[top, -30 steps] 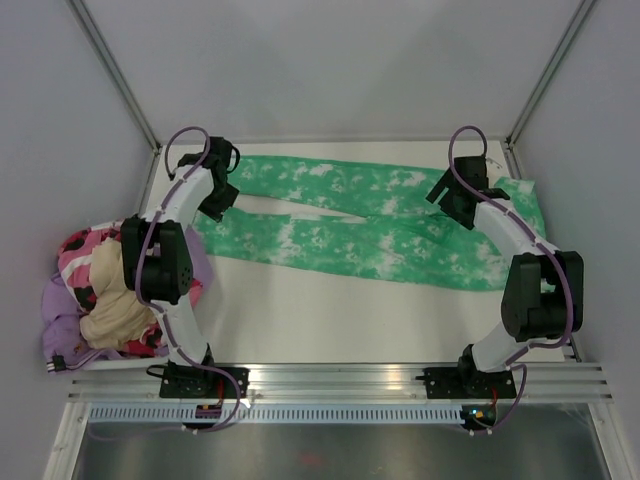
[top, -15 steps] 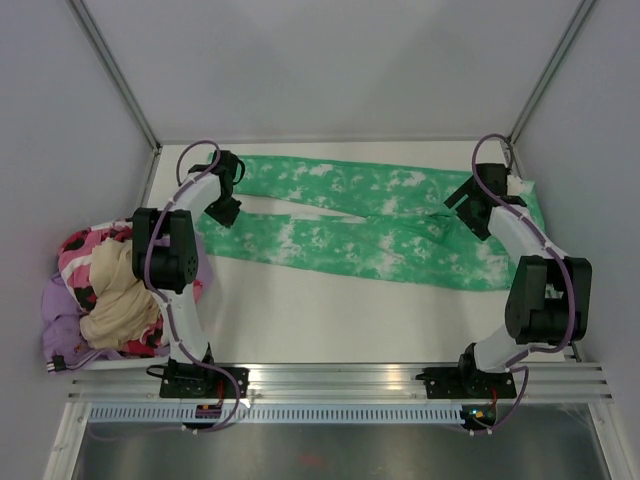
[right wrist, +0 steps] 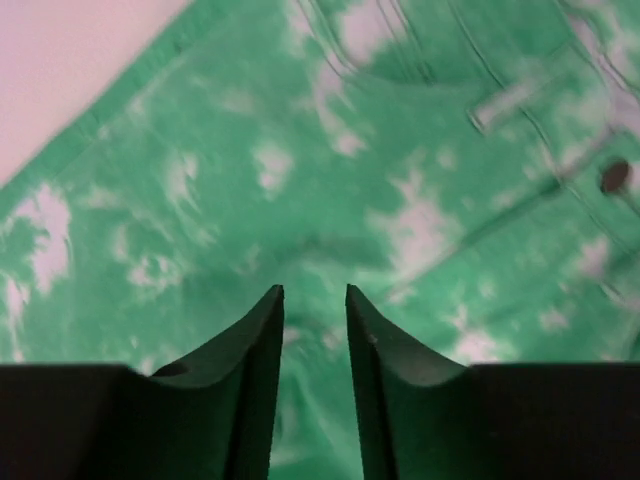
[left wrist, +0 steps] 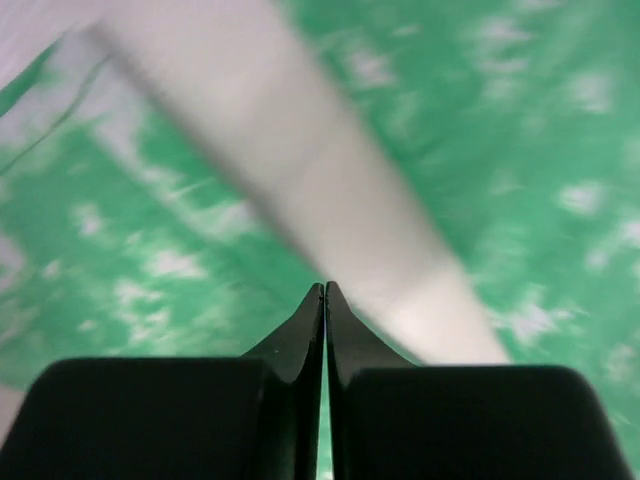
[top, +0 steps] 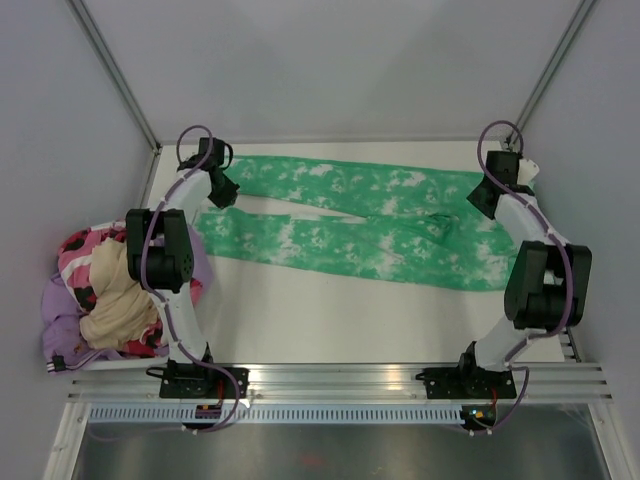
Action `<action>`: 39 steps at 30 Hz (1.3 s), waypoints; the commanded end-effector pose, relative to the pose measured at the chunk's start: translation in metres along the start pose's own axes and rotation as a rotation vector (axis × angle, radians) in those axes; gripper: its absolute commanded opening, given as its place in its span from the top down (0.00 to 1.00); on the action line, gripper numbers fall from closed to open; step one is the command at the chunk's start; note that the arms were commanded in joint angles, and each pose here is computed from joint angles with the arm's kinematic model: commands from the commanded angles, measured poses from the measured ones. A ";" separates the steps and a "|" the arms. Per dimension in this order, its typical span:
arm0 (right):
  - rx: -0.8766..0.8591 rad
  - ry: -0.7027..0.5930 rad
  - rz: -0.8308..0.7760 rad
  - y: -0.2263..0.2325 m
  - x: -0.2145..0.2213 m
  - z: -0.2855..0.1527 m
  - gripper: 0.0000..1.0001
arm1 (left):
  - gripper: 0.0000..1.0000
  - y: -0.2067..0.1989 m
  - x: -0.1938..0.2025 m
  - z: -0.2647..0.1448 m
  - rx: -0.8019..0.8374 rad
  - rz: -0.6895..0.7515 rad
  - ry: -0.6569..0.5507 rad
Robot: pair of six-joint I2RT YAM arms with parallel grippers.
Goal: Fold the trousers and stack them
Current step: Flatten the trousers out
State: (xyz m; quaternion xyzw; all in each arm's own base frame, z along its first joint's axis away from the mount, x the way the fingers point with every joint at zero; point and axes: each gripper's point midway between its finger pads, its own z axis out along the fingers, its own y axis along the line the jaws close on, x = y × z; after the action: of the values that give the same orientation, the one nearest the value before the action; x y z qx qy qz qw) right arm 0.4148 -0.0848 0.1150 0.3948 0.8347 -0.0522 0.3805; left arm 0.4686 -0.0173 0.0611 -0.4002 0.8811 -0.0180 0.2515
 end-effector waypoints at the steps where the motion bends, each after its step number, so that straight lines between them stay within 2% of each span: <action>1: 0.006 -0.081 -0.123 0.024 -0.039 0.034 0.66 | 0.98 -0.102 -0.067 -0.057 0.397 0.073 -0.202; 2: 0.026 -0.117 -0.124 0.031 -0.058 0.036 0.79 | 0.98 -0.109 -0.065 -0.042 0.398 0.070 -0.192; 3: 0.063 -0.076 -0.153 0.029 -0.047 0.057 1.00 | 0.98 -0.116 -0.065 -0.036 0.398 0.037 -0.191; 4: 0.092 -0.043 -0.171 0.025 -0.041 0.063 1.00 | 0.98 -0.128 -0.070 -0.036 0.414 0.017 -0.202; 5: 0.106 -0.028 -0.175 0.028 -0.039 0.076 1.00 | 0.98 -0.131 -0.061 -0.015 0.394 -0.025 -0.171; 10: 0.120 0.021 -0.153 0.028 -0.018 0.102 1.00 | 0.98 -0.154 -0.055 0.021 0.420 -0.173 -0.159; 16: 0.114 0.092 -0.137 0.035 0.002 0.128 1.00 | 0.98 -0.152 -0.056 0.053 0.340 -0.334 -0.146; 20: 0.081 0.135 -0.122 0.049 0.013 0.148 1.00 | 0.98 -0.140 -0.041 0.082 0.222 -0.415 -0.082; 24: 0.052 0.158 -0.129 0.069 0.019 0.161 1.00 | 0.98 -0.136 -0.050 0.091 0.182 -0.468 -0.099; 30: -0.009 0.110 -0.152 0.109 0.012 0.175 0.99 | 0.98 -0.126 -0.068 0.095 0.141 -0.521 -0.130; 32: -0.018 0.140 -0.146 0.113 0.023 0.187 0.99 | 0.98 -0.122 -0.068 0.098 0.118 -0.539 -0.129; 35: -0.029 0.151 -0.139 0.124 0.023 0.197 0.99 | 0.98 -0.121 -0.066 0.103 0.122 -0.567 -0.098; 39: -0.097 0.104 -0.101 0.147 0.009 0.202 0.98 | 0.98 -0.125 -0.073 0.113 0.166 -0.623 -0.065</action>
State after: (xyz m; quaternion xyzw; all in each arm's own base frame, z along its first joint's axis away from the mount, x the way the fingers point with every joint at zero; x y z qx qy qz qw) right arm 0.6228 -0.0808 0.0237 0.3366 0.8677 -0.0541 0.3618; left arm 0.6362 -0.0375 0.0244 -0.5998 0.7302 -0.1303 0.3000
